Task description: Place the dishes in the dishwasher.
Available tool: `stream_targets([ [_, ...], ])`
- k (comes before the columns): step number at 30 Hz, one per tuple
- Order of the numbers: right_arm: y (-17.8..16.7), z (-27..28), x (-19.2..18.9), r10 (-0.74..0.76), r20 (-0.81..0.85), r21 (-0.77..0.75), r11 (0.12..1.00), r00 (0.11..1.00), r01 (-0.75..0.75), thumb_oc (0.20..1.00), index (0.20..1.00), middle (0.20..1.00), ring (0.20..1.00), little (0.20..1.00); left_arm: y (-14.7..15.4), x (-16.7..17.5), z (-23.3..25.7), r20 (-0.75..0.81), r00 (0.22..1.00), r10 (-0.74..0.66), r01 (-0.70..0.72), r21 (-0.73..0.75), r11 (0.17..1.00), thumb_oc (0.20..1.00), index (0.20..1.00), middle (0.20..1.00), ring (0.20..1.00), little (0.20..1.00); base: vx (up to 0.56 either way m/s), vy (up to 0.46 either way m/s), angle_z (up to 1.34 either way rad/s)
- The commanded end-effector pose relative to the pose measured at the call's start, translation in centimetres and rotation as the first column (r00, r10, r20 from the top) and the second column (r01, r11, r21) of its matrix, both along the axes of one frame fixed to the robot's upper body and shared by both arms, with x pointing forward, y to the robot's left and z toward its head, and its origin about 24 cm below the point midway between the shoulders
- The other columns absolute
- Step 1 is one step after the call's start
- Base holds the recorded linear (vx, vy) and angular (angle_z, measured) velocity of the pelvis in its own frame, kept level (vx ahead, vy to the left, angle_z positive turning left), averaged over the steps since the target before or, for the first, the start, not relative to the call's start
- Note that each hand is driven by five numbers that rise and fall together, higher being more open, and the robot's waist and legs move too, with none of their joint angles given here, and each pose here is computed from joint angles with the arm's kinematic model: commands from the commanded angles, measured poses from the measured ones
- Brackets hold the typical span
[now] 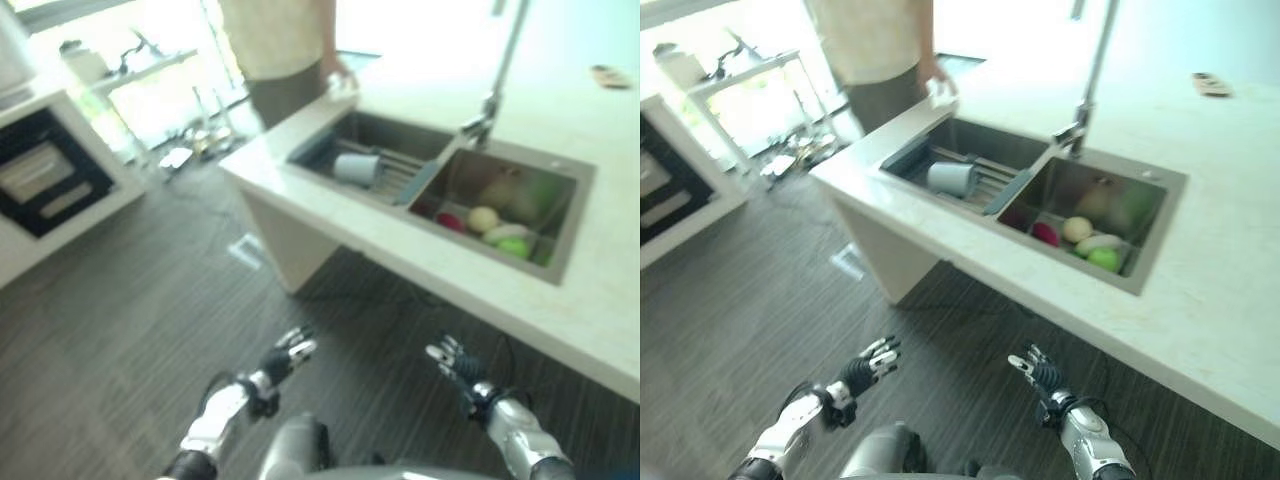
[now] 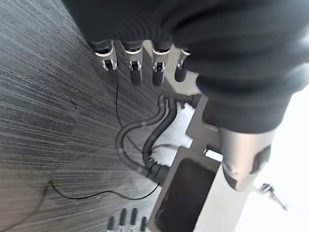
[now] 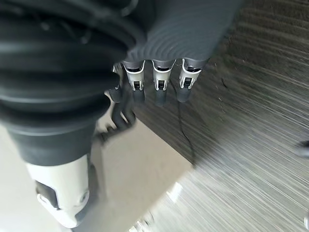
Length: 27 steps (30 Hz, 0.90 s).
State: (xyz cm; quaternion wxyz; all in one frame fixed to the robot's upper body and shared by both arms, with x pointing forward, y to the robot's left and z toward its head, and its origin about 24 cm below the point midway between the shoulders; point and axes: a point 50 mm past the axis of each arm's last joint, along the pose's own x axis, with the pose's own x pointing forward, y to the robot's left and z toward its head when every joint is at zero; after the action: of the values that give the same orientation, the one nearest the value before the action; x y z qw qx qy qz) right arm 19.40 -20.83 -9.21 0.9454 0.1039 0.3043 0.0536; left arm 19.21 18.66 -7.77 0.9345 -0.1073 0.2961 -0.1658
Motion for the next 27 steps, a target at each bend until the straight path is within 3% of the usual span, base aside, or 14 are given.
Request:
stream_targets([
  [1, -1.3, -0.4, -0.2, 0.0, -0.026, -0.053, 0.999, 1.0, -0.001, 1.0, 1.0, 1.0, 1.0, 1.0, -0.8, 2.5, 2.6, 0.17, 0.985, 0.019, -0.004, -0.085, 0.996, 1.0, 1.0, 1.0, 1.0, 1.0, 0.35, 0.262, -0.68],
  [7, -3.0, -3.3, -4.2, -0.069, -0.187, -0.096, 0.994, 0.98, 0.052, 1.0, 1.0, 1.0, 1.0, 1.0, -1.1, 2.8, 2.1, 0.177, 0.984, -0.017, 0.032, -0.079, 0.996, 1.0, 1.0, 1.0, 1.0, 1.0, 0.25, 0.258, -0.88],
  [16, -3.8, -6.1, -10.2, -0.247, -0.412, -0.121, 0.969, 0.877, 0.216, 1.0, 1.0, 1.0, 1.0, 1.0, -0.1, 3.6, 1.2, 0.143, 0.988, -0.065, 0.054, 0.079, 0.995, 1.0, 1.0, 1.0, 1.0, 1.0, 0.13, 0.254, 0.0],
  [21, -4.1, -6.1, -10.2, -0.241, -0.423, -0.139, 0.97, 0.873, 0.2, 1.0, 1.0, 1.0, 1.0, 1.0, 2.3, 2.3, 0.4, 0.099, 0.995, 0.021, -0.034, 0.129, 0.991, 1.0, 1.0, 1.0, 1.0, 1.0, -0.03, 0.112, -0.92],
  [27, -5.2, -5.6, -10.1, -0.219, -0.41, -0.145, 0.974, 0.886, 0.174, 1.0, 1.0, 1.0, 1.0, 1.0, 3.5, -0.3, -1.6, 0.001, 0.999, -0.033, 0.032, 0.231, 0.972, 1.0, 1.0, 1.0, 1.0, 1.0, -0.03, -0.065, -0.46],
])
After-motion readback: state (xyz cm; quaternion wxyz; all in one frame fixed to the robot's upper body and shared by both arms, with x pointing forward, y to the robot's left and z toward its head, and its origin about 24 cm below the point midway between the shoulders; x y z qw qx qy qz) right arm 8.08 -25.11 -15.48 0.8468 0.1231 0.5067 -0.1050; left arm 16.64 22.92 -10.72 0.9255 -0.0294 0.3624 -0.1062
